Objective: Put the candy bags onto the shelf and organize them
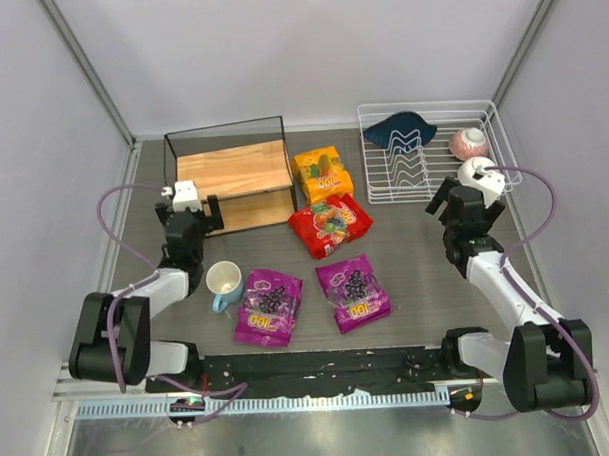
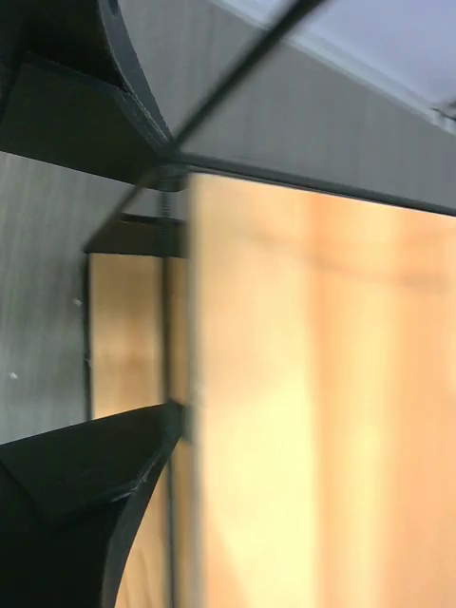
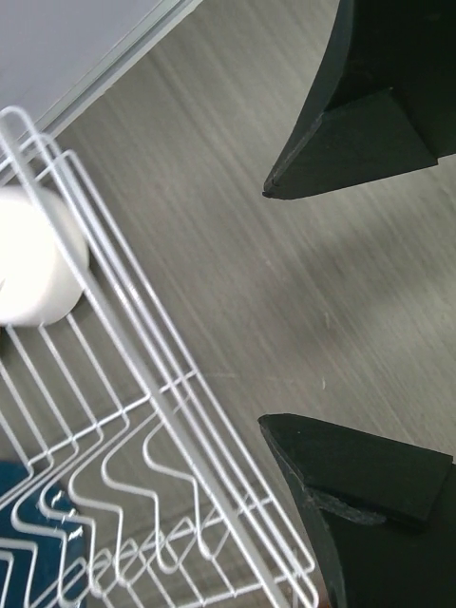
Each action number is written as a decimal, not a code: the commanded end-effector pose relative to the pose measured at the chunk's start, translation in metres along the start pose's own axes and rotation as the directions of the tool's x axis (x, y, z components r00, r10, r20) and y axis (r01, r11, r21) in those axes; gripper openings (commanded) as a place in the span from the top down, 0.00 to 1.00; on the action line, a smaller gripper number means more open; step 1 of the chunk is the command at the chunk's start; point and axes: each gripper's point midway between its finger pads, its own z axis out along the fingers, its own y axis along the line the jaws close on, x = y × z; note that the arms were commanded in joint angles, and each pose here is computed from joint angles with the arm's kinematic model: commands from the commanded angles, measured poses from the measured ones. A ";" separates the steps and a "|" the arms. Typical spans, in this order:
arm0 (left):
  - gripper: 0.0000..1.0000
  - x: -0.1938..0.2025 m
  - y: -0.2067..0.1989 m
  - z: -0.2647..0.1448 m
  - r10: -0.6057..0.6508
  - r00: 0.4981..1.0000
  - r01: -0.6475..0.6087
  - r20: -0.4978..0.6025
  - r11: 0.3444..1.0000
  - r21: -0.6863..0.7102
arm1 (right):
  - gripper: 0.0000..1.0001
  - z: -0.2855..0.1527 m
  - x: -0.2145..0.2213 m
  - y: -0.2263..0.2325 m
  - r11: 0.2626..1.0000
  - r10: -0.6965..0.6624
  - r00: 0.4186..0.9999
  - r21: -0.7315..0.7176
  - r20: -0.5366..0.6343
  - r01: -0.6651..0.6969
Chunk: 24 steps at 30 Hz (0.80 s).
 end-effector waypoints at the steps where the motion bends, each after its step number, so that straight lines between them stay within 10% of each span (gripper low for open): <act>1: 0.00 -0.029 -0.017 -0.005 0.019 0.999 -0.014 -0.044 0.994 0.110 | 0.00 -0.010 -0.015 -0.013 0.994 0.066 0.998 0.090 0.026 -0.068; 12: 0.00 -0.041 -0.027 -0.022 0.084 0.978 -0.045 -0.193 0.979 0.198 | 0.00 -0.048 -0.025 0.056 0.957 0.067 0.998 -0.281 -0.021 -0.070; 24: 0.00 -0.035 -0.064 -0.067 0.228 0.949 -0.088 -0.217 0.855 0.511 | 0.00 -0.087 0.056 0.182 0.879 -0.266 0.957 -0.436 -0.116 0.192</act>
